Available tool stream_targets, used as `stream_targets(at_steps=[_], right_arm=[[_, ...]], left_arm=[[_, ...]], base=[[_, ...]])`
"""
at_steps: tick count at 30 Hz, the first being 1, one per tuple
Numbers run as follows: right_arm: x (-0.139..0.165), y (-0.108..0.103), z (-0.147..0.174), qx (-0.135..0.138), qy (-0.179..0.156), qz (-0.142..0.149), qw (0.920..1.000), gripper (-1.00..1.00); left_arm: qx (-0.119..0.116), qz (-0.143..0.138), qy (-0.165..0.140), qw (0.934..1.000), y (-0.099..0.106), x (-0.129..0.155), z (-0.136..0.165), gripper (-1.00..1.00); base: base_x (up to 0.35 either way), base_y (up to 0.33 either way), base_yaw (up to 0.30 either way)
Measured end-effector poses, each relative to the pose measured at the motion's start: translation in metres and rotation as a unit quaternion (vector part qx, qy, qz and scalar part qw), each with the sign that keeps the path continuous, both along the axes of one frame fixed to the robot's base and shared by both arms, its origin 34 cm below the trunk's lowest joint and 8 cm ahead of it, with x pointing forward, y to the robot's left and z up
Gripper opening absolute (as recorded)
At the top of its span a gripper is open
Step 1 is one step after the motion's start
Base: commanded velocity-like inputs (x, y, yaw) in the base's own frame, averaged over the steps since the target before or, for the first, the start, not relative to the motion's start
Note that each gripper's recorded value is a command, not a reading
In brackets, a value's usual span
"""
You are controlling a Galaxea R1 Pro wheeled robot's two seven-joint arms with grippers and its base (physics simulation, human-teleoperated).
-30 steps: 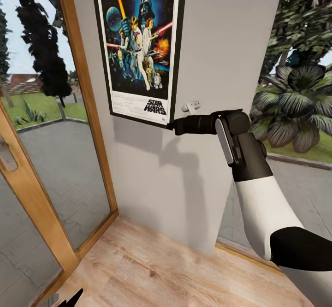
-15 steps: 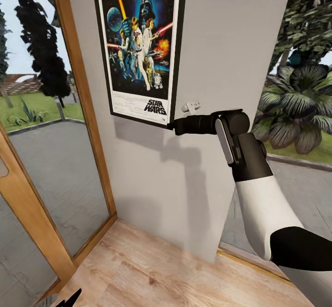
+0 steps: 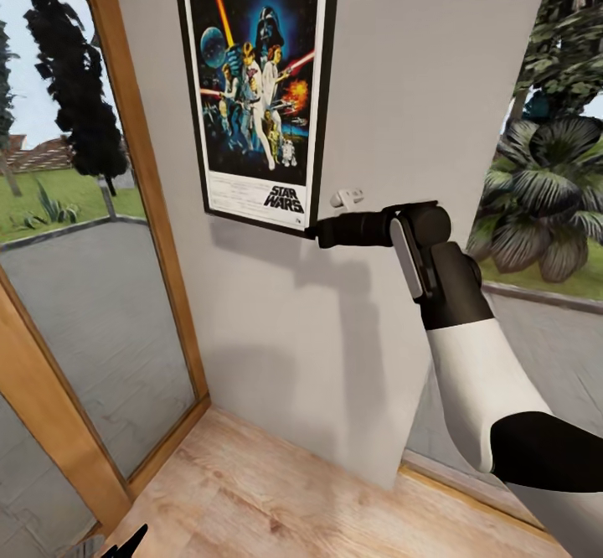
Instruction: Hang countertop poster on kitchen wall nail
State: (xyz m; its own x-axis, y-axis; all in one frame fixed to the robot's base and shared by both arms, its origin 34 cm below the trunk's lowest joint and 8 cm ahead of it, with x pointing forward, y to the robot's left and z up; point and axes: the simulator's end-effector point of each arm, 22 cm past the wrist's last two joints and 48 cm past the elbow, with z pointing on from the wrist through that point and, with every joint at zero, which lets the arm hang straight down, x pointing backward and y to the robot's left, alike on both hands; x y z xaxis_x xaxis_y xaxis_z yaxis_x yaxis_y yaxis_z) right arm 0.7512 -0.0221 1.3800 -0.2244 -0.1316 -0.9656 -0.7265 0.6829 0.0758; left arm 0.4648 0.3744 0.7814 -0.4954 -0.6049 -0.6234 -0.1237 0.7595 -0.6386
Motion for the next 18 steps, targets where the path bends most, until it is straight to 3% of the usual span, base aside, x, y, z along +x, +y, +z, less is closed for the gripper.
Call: stream_targets(at_steps=[5,18], right_arm=[[0.0023,-0.0002,-0.0057,-0.001,0.008,-0.001,1.0,-1.0],[0.0068,-0.0004,-0.0077,-0.002,0.016,-0.002,0.9999,-1.0]], left_arm=[[0.001,0.0,0.0,1.0,0.0016,-0.0001,0.0003,1.0],[0.003,0.001,0.0,1.0,0.0039,0.0001,0.0007,1.0]], base=[[0.252,0.0,0.0],[0.121,0.0,0.0]])
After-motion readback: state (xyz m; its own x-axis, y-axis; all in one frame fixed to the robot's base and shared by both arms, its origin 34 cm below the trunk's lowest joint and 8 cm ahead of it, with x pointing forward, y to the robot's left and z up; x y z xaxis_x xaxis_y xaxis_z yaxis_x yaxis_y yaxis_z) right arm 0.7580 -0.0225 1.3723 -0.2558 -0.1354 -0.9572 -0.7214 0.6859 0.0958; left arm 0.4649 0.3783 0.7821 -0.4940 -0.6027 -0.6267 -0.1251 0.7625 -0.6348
